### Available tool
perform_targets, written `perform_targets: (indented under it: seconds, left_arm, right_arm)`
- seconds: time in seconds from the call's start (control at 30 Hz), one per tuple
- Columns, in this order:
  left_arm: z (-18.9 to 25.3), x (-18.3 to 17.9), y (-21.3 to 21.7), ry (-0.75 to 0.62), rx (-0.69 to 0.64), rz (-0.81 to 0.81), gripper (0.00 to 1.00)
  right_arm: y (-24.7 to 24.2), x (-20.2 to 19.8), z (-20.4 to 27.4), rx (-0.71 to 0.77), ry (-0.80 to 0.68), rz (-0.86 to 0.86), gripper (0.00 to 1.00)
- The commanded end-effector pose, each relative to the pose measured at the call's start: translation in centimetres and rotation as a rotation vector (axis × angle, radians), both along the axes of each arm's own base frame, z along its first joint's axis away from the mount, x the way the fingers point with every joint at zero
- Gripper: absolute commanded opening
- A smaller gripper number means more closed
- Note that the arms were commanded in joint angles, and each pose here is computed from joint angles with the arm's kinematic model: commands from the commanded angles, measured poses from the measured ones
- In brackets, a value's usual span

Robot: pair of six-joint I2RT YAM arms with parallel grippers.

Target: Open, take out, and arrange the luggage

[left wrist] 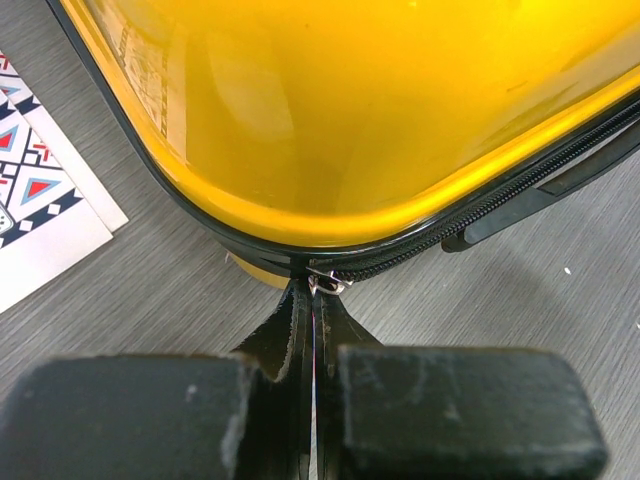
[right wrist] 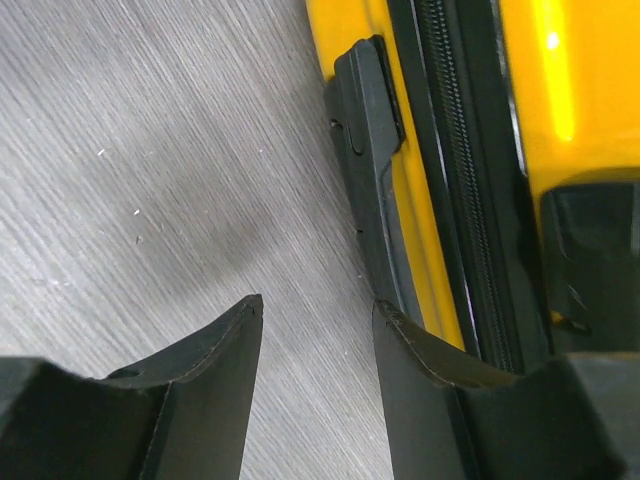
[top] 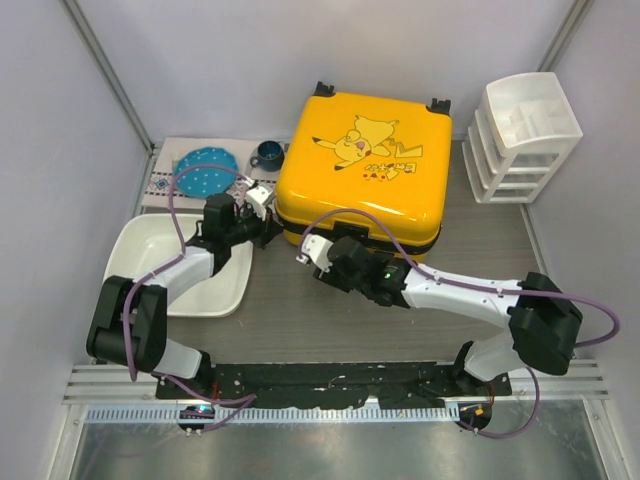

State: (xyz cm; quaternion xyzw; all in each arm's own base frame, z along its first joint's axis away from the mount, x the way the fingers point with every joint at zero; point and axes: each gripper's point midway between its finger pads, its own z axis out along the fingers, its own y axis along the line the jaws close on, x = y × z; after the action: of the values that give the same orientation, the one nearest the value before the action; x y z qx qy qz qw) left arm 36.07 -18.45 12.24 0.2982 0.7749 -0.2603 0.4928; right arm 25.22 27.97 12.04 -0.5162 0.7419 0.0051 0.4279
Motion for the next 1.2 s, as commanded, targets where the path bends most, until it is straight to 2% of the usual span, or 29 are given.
perform_targets:
  seconds: [0.0,0.2,0.47,0.5,0.57,0.6,0.67,0.77,0.97,1.03,1.07,1.13,1.17]
  left_arm:
    - [7.0,3.0,-0.5,-0.272,-0.065,0.04,0.0]
    - [6.5,2.7,-0.5,-0.256,-0.081,0.043,0.0]
    - [5.8,2.8,-0.5,-0.264,-0.065,0.034,0.0]
    - [5.8,2.9,-0.6,-0.269,-0.061,0.029,0.0]
    - [5.6,3.0,-0.6,-0.267,-0.059,0.027,0.0]
    - [5.8,3.1,-0.6,-0.273,-0.06,0.027,0.0]
    - [5.9,3.4,-0.6,-0.277,-0.06,0.027,0.0]
    - [6.1,3.6,-0.2,-0.284,-0.052,0.033,0.0]
    - [5.5,4.0,1.5,-0.281,-0.012,0.046,0.0]
    - [5.5,3.7,1.4,-0.277,-0.011,0.03,0.0]
    - [5.4,3.5,1.3,-0.27,-0.016,0.022,0.0]
    - [5.4,3.4,1.2,-0.263,-0.025,0.016,0.0]
    - [5.6,3.4,1.2,-0.264,-0.029,0.017,0.0]
  right_arm:
    - [1.9,2.3,2.0,0.068,-0.076,-0.049,0.54]
    - [3.0,3.2,0.6,0.084,-0.03,-0.065,0.55]
    - [1.7,3.5,-3.2,0.027,0.093,-0.048,0.4]
    - [1.5,3.1,-3.8,0.019,0.116,-0.032,0.31]
    - [0.8,2.8,-4.1,-0.002,0.127,-0.032,0.24]
    - [0.5,2.5,-4.4,-0.007,0.139,-0.023,0.13]
    - [-0.3,1.9,-4.2,-0.018,0.14,-0.02,0.01]
    - [-1.8,0.8,-4.6,-0.054,0.153,-0.012,0.01]
    - [-4.2,-1.0,-3.3,-0.037,0.128,0.003,0.01]
    - [-3.7,-1.1,-1.4,0.028,0.104,0.009,0.04]
    - [-2.9,-1.0,-0.4,0.07,0.1,0.018,0.28]
    - [-1.9,-0.8,1.0,0.128,0.089,0.021,0.41]
    - [-0.8,-0.7,2.1,0.179,0.078,0.047,0.51]
